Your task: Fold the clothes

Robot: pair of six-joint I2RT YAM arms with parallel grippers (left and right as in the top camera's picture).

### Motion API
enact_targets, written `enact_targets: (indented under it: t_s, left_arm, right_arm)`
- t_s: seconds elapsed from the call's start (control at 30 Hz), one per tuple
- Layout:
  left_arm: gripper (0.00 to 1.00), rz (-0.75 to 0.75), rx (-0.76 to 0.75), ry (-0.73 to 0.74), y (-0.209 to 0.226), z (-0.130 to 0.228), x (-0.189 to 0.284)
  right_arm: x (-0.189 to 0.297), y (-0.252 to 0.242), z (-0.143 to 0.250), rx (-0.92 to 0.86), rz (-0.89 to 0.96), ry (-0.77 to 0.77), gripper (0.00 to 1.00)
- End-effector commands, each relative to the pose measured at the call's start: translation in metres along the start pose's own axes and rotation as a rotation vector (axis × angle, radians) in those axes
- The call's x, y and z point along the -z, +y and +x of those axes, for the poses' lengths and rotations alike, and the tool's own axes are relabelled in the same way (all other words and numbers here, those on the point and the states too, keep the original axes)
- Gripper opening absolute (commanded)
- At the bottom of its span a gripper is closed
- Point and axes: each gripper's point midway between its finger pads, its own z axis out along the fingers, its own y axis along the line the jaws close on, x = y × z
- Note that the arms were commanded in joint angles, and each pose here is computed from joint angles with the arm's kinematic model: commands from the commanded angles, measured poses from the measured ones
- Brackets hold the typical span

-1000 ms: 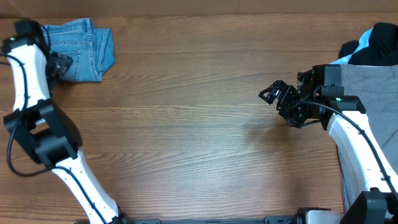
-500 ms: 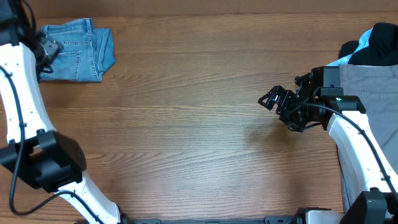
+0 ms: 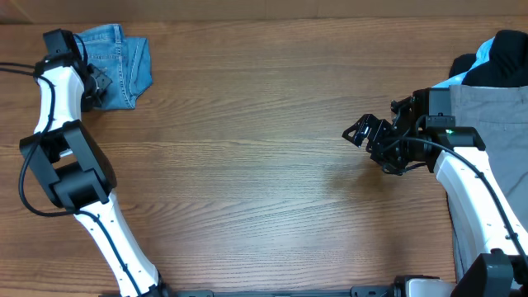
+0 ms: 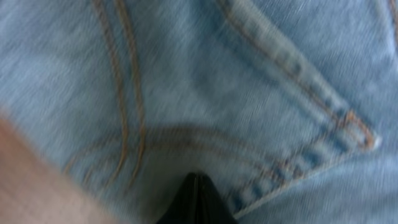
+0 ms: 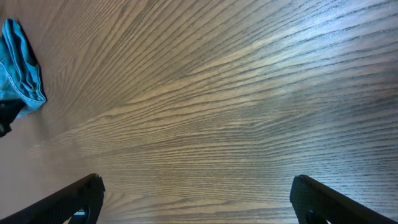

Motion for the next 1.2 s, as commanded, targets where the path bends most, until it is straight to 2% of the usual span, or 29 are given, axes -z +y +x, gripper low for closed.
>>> enact_targets:
  t_s: [0.0,0.27,0.53,0.7,0.97,1.17]
  left_arm:
    - [0.04,0.022,-0.040,-0.048,-0.009,-0.007,-0.018]
    - [0.04,0.041,0.054,-0.111,-0.013,-0.018,-0.040]
    - [0.04,0.018,0.077,-0.084,-0.005,0.000,-0.086]
    - [0.04,0.022,0.114,-0.125,-0.002,-0.004,-0.105]
    - [0.04,0.094,0.224,-0.203,-0.018,-0.020,-0.109]
    - [0.04,0.163,0.232,-0.143,-0.038,-0.007,-0.108]
  right_arm:
    - [0.001,0.001,-0.004,0.013,0.004,-0.013,1.00]
    - [0.001,0.001,-0.004,0.012,0.004,-0.013,1.00]
    - [0.001,0.001,-0.004,0.010,0.006,-0.009,1.00]
    - [0.001,-0.002,0.000,-0.003,0.015,0.006,1.00]
    - [0.001,-0.004,0.006,-0.021,0.026,0.028,1.00]
    - [0.001,-0.004,0.006,-0.042,0.026,0.027,1.00]
